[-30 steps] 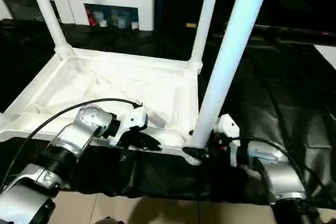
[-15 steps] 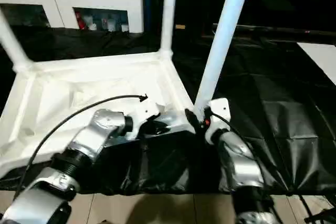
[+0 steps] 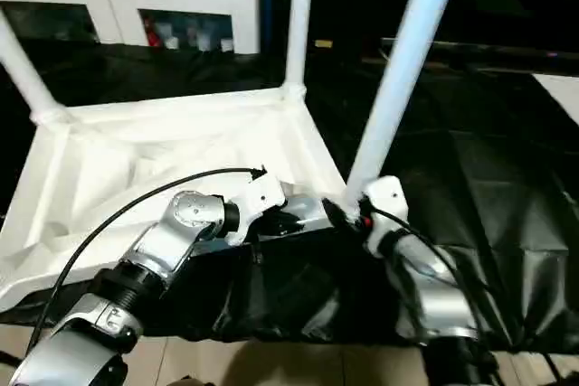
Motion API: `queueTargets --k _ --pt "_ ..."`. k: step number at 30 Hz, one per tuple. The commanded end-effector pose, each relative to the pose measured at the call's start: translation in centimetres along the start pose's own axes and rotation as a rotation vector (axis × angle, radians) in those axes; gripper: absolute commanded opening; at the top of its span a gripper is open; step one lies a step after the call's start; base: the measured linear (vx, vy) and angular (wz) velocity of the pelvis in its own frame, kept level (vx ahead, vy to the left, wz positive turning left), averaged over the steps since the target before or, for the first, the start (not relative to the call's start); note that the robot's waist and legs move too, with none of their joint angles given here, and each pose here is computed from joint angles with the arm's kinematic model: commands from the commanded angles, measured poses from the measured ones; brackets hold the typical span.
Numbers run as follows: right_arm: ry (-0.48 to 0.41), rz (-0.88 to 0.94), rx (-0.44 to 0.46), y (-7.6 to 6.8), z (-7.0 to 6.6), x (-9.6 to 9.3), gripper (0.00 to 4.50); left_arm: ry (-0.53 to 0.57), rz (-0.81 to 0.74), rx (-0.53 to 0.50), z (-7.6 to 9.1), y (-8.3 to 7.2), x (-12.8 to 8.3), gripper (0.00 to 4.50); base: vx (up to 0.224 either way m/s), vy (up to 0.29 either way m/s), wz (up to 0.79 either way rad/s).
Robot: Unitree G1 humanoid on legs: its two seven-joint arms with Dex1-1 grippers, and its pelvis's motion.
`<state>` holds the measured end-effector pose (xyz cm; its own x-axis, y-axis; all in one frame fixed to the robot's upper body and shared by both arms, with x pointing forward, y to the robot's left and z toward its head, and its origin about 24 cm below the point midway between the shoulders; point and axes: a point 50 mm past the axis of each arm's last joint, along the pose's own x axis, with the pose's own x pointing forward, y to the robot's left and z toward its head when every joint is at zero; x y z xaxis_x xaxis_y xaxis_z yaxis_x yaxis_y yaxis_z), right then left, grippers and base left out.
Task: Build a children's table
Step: Rotate leg to tighten
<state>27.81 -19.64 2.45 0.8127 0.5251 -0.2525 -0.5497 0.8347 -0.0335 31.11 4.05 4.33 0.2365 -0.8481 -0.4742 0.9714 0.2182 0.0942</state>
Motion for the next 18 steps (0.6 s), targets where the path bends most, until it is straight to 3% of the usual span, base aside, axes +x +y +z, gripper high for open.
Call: queueTargets --k 1,4,10,11,14,18 --pt "-0.013 0.144 0.021 1.6 -0.1 0.1 3.79 -0.071 -0.083 0.025 1.2 -1.4 1.4 0.0 0.0 0.0 0.0" --pt "-0.022 0.162 0.025 -0.7 0.4 -2.5 3.79 -0.06 -0.102 0.033 0.9 -1.4 1.2 0.0 0.0 0.0 0.0" --pt "0.002 0.238 -0.007 -1.5 0.6 -4.9 3.79 -0.051 -0.139 0.047 0.7 -1.4 0.8 0.0 0.0 0.0 0.0" --pt "0.007 0.254 -0.004 -1.6 0.6 -5.3 4.11 -0.048 -0.151 0.051 0.6 -1.4 0.7 0.0 0.0 0.0 0.0" --pt "0.003 0.264 0.007 -1.9 0.9 -5.6 4.41 -0.041 -0.16 0.058 0.5 -1.3 0.5 0.0 0.0 0.0 0.0" --pt "-0.009 0.277 -0.008 -2.0 1.4 -5.6 4.41 -0.038 -0.179 0.068 0.4 -1.3 0.3 0.0 0.0 0.0 0.0"
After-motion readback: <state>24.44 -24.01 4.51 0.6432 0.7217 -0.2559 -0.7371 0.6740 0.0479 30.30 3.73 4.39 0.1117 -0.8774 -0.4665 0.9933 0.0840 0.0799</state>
